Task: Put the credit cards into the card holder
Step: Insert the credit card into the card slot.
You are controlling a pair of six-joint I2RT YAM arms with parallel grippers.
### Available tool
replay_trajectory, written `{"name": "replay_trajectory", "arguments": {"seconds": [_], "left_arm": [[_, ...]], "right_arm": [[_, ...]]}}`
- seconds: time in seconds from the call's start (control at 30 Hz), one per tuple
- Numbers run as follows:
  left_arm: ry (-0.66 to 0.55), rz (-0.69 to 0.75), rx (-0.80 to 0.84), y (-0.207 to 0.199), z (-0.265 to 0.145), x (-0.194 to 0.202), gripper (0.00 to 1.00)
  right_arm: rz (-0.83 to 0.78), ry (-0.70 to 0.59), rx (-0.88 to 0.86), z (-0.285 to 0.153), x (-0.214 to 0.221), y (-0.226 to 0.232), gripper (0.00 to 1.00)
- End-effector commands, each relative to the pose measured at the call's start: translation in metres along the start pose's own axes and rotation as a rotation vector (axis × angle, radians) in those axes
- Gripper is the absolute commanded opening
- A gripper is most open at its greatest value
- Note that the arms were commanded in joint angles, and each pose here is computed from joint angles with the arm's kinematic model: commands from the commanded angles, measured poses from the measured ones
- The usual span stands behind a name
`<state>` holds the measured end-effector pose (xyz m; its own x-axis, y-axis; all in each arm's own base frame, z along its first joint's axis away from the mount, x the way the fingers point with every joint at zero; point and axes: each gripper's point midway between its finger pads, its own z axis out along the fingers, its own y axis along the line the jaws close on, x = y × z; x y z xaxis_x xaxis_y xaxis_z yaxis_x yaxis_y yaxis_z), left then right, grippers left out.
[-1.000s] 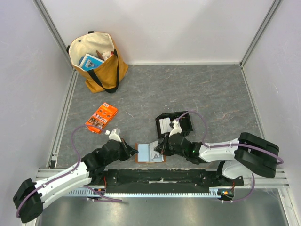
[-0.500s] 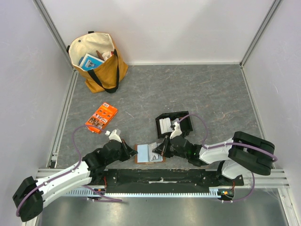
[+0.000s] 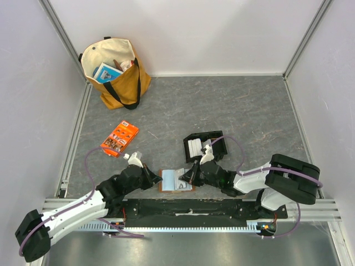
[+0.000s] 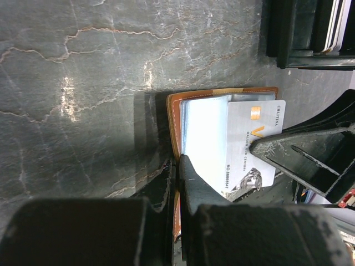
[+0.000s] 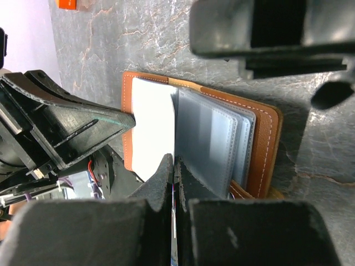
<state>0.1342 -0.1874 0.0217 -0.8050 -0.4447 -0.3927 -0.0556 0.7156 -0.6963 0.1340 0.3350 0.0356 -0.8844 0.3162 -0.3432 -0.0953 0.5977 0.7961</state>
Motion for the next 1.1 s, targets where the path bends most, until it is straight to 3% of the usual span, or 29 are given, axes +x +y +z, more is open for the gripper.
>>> {"name": "replay_trajectory", "arguments": {"seconds": [0.0, 0.57, 0.73, 1.07], "left_arm": [[-0.012, -0.013, -0.028, 0.014, 0.002, 0.003, 0.06], [-0.017, -0.026, -0.061, 0.019, 0.001, 0.002, 0.13], [-0.010, -0.030, -0.077, 0.022, 0.002, 0.003, 0.02], [-0.020, -0.029, -0.077, 0.017, 0.000, -0.001, 0.02]], "right_arm": [[0.010, -0.017, 0.010, 0.005, 0.003, -0.007, 0.00], [0.012, 0.049, 0.044, 0.008, 0.017, -0.004, 0.00], [0.004, 0.061, 0.043, 0.005, 0.025, -0.005, 0.00], [0.049, -0.010, 0.020, 0.018, 0.020, -0.005, 0.00]]}}
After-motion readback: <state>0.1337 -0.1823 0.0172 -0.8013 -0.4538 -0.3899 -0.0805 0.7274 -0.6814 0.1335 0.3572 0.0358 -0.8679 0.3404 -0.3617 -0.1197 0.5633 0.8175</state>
